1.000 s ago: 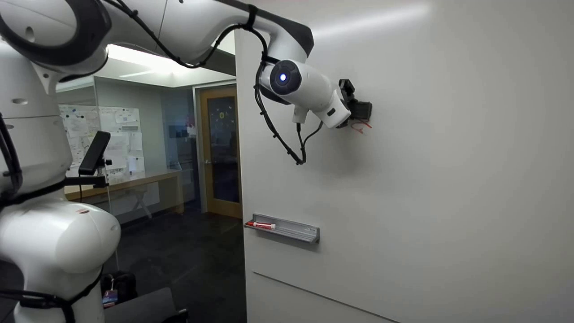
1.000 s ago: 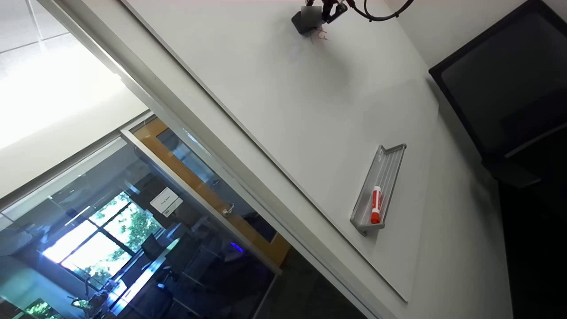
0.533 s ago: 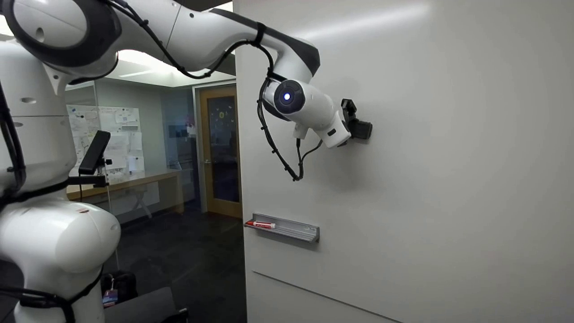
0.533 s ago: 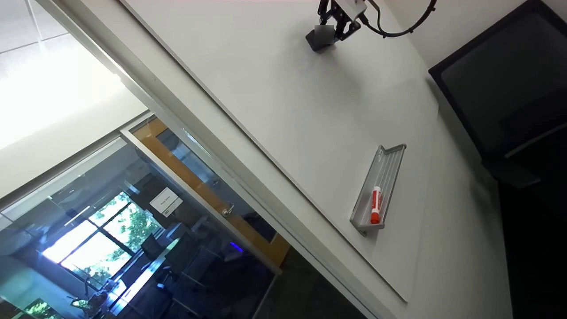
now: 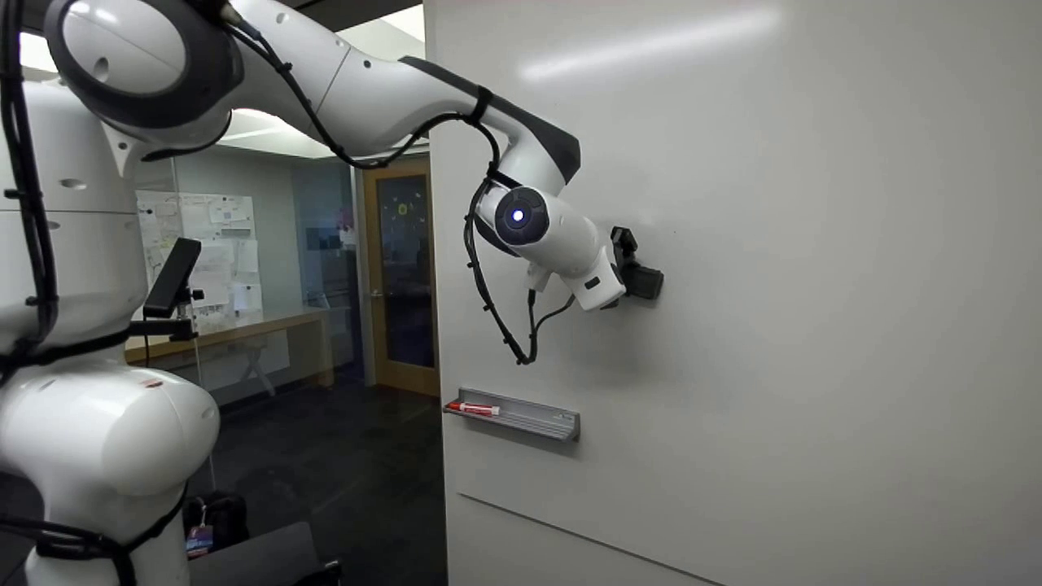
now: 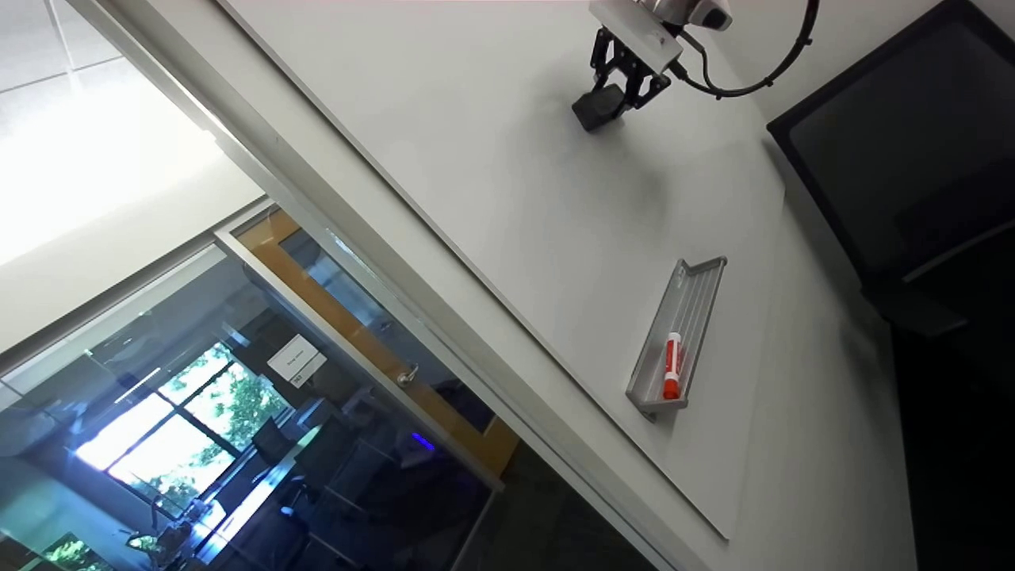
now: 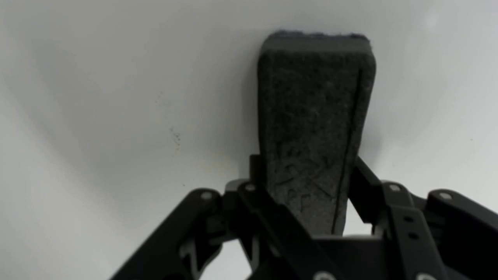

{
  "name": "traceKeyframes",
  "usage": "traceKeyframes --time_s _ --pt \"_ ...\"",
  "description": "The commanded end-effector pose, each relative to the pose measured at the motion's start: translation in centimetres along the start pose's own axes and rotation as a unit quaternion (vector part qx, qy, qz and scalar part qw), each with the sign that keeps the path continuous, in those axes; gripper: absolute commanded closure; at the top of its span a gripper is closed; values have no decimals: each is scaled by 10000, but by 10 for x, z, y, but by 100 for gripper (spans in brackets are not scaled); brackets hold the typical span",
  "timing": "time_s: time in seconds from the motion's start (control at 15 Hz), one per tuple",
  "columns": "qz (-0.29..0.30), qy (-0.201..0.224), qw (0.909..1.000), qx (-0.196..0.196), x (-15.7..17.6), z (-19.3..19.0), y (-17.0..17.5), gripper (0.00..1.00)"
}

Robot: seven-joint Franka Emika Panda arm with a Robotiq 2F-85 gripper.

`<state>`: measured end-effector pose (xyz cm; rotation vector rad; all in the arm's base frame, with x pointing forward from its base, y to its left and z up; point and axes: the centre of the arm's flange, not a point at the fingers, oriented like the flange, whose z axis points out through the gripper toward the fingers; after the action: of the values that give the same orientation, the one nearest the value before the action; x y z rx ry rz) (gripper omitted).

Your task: Pick up the eraser and wipe the writing on the board

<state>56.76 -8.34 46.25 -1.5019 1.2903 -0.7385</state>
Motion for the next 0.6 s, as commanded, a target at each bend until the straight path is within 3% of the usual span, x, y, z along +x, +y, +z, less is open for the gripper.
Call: traceKeyframes --time_s 0.0,0.33,0.53 --pt "-133 -68 9992 382 -9 16 -10 71" --pt "-310 118 9956 875 -6 -8 -36 71" --pt "-386 -35 9973 616 -13 -27 -47 71"
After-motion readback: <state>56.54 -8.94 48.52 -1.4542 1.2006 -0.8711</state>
